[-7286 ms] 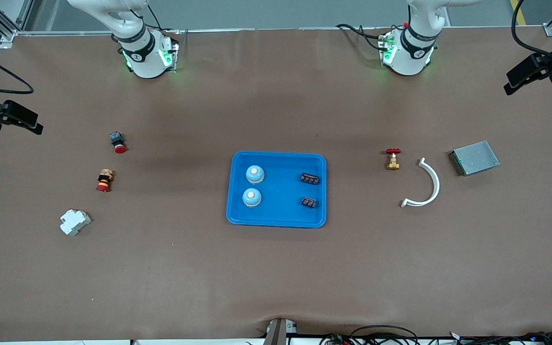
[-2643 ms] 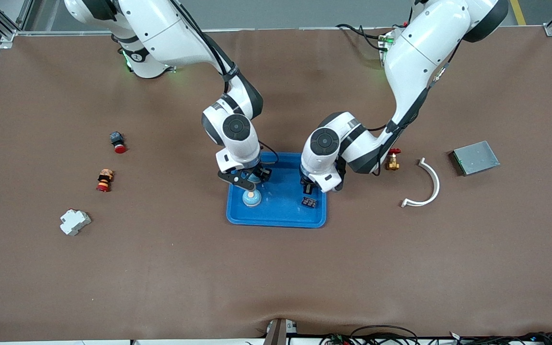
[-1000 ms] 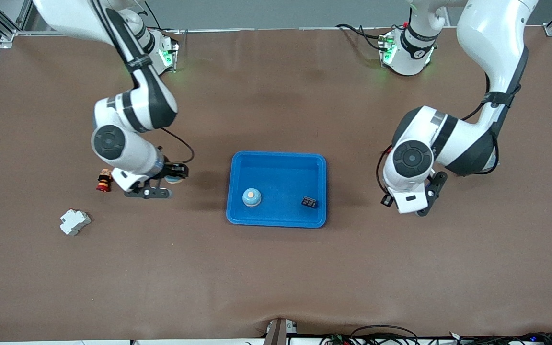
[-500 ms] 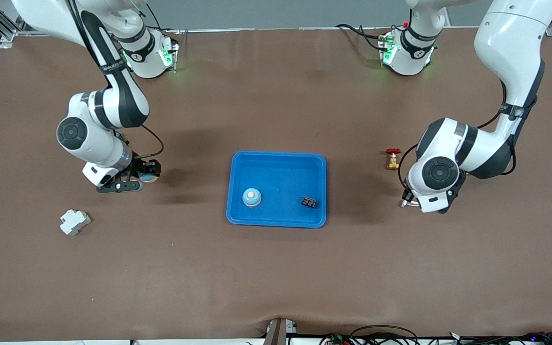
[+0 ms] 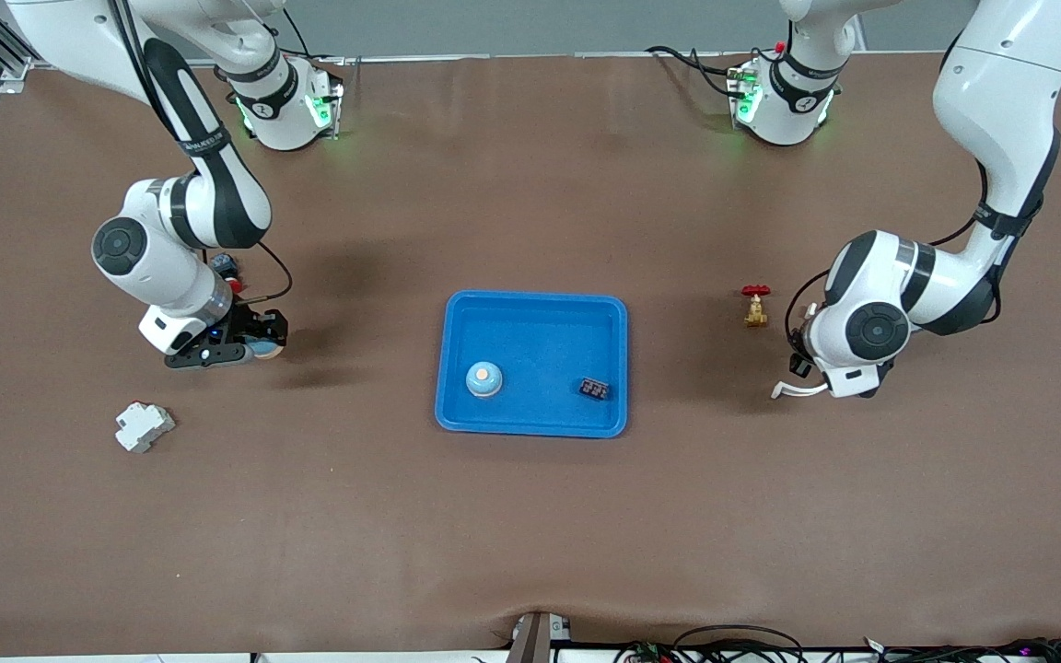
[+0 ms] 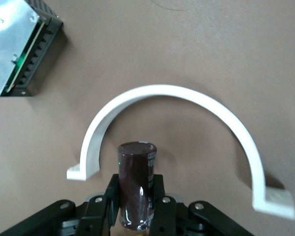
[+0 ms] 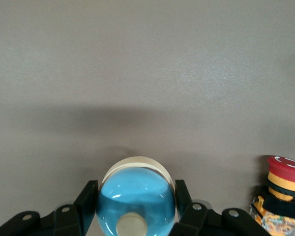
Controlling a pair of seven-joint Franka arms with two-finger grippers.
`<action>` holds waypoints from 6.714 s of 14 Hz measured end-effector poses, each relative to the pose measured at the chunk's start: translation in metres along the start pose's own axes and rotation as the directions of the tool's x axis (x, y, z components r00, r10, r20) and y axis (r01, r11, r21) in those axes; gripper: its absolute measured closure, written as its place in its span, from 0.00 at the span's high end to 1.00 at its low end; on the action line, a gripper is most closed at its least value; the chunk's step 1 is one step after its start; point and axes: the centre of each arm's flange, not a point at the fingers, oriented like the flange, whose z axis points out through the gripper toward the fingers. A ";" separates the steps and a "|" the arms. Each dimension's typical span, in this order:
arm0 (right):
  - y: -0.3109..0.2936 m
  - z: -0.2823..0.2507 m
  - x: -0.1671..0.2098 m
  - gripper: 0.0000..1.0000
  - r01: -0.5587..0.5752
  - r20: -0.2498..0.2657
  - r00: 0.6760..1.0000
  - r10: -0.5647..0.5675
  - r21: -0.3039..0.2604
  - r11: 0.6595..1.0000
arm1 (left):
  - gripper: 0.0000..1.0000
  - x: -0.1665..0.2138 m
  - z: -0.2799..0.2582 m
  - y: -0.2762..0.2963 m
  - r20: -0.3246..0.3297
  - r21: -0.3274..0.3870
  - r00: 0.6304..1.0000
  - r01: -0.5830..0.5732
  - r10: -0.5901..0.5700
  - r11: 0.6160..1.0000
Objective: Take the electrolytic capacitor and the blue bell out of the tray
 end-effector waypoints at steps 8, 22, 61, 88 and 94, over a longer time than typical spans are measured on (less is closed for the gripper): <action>0.019 0.052 -0.012 0.68 -0.024 0.041 0.999 0.024 -0.007 1.000 | 0.77 -0.011 -0.017 0.017 0.075 -0.087 0.997 0.026 -0.020 0.996; 0.015 0.036 0.006 1.00 -0.032 0.071 0.997 0.031 0.008 0.999 | 0.99 -0.181 -0.117 0.139 0.225 -0.293 0.963 0.212 -0.148 0.932; -0.377 0.058 0.107 1.00 -0.519 0.018 0.854 0.521 -0.046 0.853 | 0.34 -0.046 -0.223 0.094 -0.085 -0.279 0.993 -0.105 0.085 0.954; -0.315 -0.025 0.159 0.66 -0.368 0.080 0.922 0.379 -0.121 0.922 | 0.67 0.145 -0.005 0.018 -0.033 -0.186 0.992 -0.126 0.122 0.974; -0.219 -0.027 0.165 0.66 -0.233 0.099 0.965 0.243 -0.100 0.967 | 1.00 0.127 -0.052 0.034 -0.055 -0.252 0.992 -0.124 0.113 0.960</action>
